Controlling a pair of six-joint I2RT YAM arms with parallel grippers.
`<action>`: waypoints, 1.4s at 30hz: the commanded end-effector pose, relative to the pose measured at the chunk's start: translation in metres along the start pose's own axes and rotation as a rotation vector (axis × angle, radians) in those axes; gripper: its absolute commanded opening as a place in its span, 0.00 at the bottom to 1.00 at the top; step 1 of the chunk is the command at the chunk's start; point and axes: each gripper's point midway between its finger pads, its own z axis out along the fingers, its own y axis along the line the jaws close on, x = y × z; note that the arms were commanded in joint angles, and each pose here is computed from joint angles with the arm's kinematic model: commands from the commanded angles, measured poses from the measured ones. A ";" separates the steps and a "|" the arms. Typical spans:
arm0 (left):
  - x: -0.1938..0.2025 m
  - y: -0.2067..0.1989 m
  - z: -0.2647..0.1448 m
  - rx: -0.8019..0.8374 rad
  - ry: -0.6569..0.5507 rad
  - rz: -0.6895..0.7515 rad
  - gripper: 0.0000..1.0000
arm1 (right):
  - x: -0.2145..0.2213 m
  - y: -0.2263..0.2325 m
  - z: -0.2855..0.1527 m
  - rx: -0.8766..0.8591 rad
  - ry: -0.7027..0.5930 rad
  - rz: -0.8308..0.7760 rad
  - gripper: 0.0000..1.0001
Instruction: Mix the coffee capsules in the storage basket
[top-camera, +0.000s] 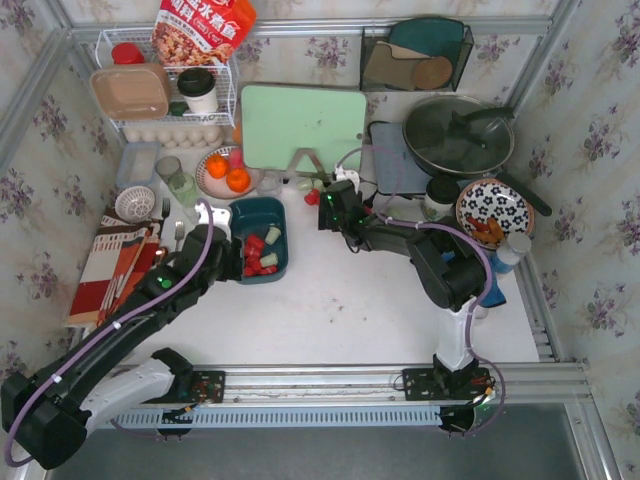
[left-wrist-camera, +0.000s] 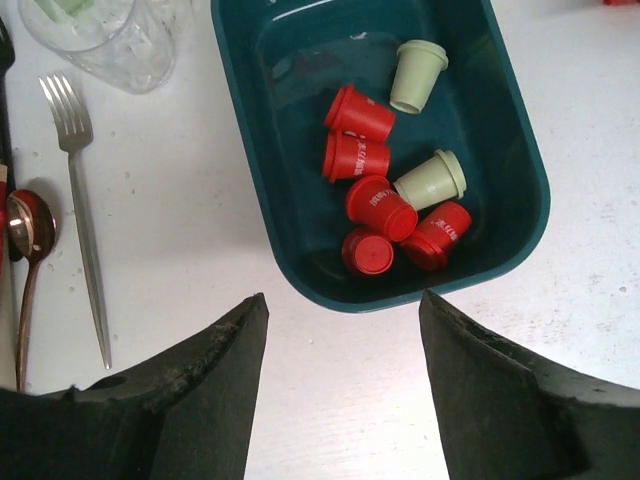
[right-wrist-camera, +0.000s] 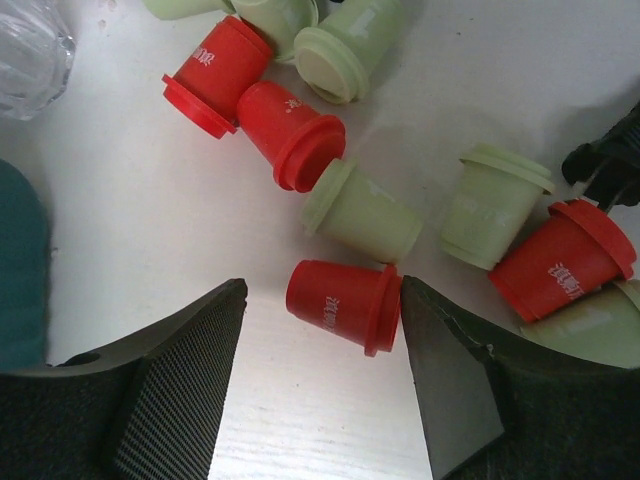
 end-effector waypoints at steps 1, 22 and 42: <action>-0.015 0.001 0.001 -0.010 -0.066 -0.014 0.65 | 0.008 -0.011 0.008 0.092 0.042 -0.047 0.71; -0.010 -0.002 -0.003 0.023 -0.099 -0.048 0.65 | -0.016 0.016 -0.006 0.069 0.011 -0.070 0.43; -0.017 0.027 -0.028 -0.054 -0.285 -0.150 0.65 | 0.006 0.198 -0.071 -0.291 -0.060 -0.272 0.60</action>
